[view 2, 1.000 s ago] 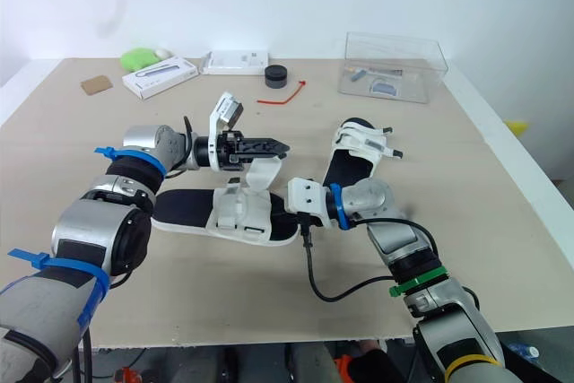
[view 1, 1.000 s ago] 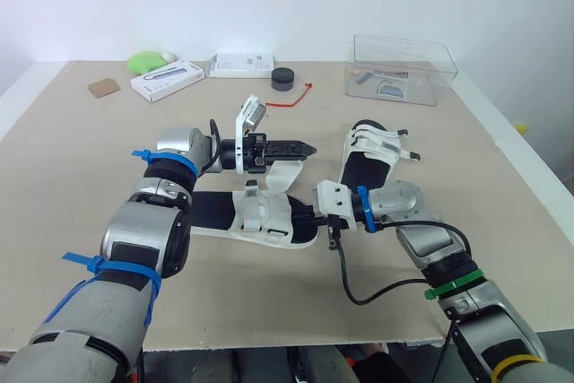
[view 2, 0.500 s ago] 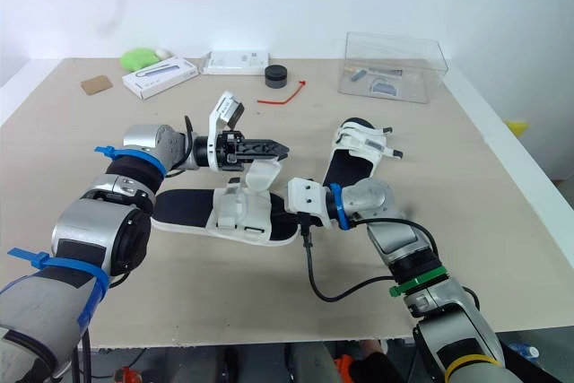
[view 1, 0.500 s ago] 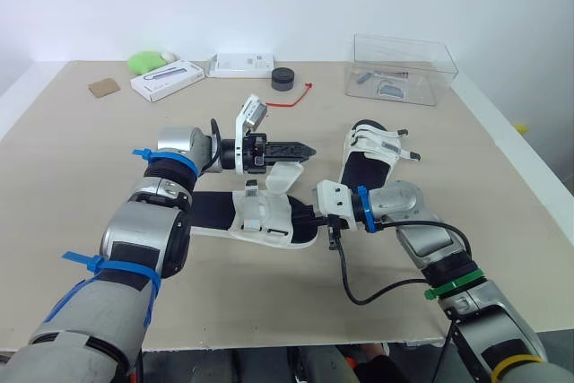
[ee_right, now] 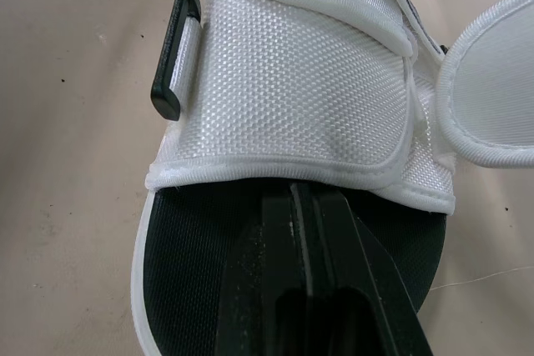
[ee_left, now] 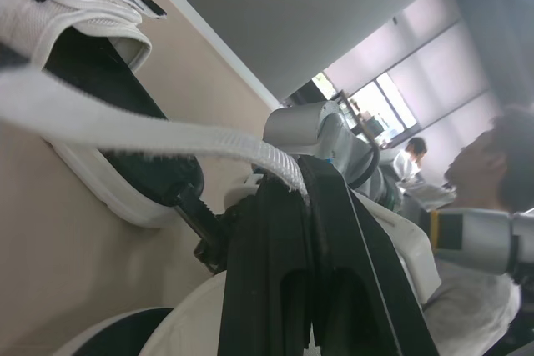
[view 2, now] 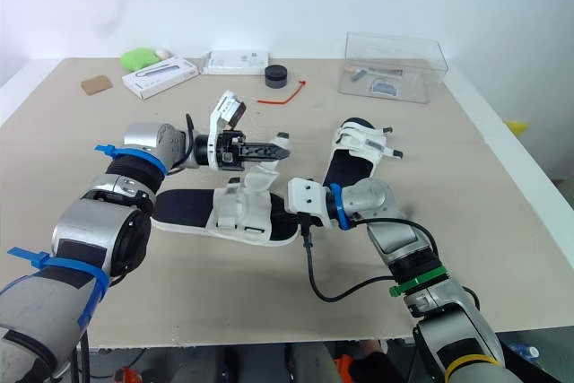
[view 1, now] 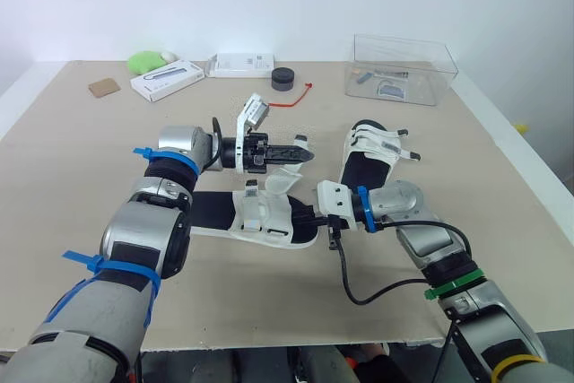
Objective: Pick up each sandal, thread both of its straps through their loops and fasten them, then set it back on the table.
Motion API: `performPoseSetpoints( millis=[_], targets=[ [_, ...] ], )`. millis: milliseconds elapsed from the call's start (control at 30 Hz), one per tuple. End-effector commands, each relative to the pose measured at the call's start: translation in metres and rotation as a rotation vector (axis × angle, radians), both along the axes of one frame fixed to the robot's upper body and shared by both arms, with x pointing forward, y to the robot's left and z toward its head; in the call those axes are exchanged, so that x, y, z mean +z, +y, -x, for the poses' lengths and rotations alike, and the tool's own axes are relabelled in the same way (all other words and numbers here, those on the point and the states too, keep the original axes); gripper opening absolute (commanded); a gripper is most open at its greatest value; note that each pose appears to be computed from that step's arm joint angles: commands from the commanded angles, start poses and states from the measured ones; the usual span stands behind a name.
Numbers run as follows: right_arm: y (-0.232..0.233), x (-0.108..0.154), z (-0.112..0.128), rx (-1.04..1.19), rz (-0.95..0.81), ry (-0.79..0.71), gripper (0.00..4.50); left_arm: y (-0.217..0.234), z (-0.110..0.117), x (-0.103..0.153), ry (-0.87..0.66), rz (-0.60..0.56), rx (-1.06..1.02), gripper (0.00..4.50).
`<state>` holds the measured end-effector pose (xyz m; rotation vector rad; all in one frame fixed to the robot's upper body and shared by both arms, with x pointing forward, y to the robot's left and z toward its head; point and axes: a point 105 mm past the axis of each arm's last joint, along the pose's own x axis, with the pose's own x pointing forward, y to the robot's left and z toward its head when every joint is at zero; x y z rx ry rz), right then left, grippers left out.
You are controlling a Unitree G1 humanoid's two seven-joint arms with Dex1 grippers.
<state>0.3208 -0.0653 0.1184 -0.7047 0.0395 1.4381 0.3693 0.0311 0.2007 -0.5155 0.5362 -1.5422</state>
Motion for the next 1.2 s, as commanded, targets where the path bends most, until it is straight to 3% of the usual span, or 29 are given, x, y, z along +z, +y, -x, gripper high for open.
performPoseSetpoints(
  millis=[33, 100, 167, 200, 267, 500, 633, 800, 967, 1200],
  targets=[
    [-0.009, -0.006, -0.001, -0.027, 0.043, 0.008, 0.0, -0.001, -0.004, 0.004, -0.178, -0.034, 0.021, 0.04],
    [-0.01, -0.006, 0.0, -0.028, 0.045, 0.008, 0.0, 0.001, -0.011, -0.005, -0.392, -0.141, 0.068, 0.04],
    [-0.011, -0.006, 0.0, -0.031, 0.048, 0.009, 0.0, 0.009, -0.017, -0.02, -0.867, -0.351, 0.105, 0.04],
    [-0.012, -0.006, 0.0, -0.031, 0.05, 0.009, 0.0, 0.009, -0.015, -0.023, -1.046, -0.402, 0.092, 0.04],
    [-0.012, -0.007, 0.0, -0.03, 0.05, 0.009, 0.0, 0.009, -0.005, -0.021, -1.351, -0.424, 0.061, 0.04],
    [-0.01, -0.008, 0.002, -0.013, 0.056, 0.015, 0.0, 0.025, 0.027, 0.007, -2.039, -0.348, 0.029, 0.04],
    [-0.007, -0.009, 0.002, -0.002, 0.056, 0.018, 0.0, 0.037, 0.02, 0.023, -2.155, -0.356, 0.104, 0.04],
    [-0.004, -0.009, 0.001, 0.011, 0.054, 0.016, 0.0, 0.037, 0.016, 0.031, -2.136, -0.33, 0.144, 0.04],
    [-0.003, -0.009, 0.0, 0.016, 0.056, 0.015, 0.0, 0.036, 0.026, 0.028, -2.209, -0.298, 0.081, 0.04],
    [-0.003, -0.01, -0.001, 0.018, 0.061, 0.02, 0.0, 0.047, 0.019, 0.049, -2.227, -0.262, 0.266, 0.04]
  ],
)
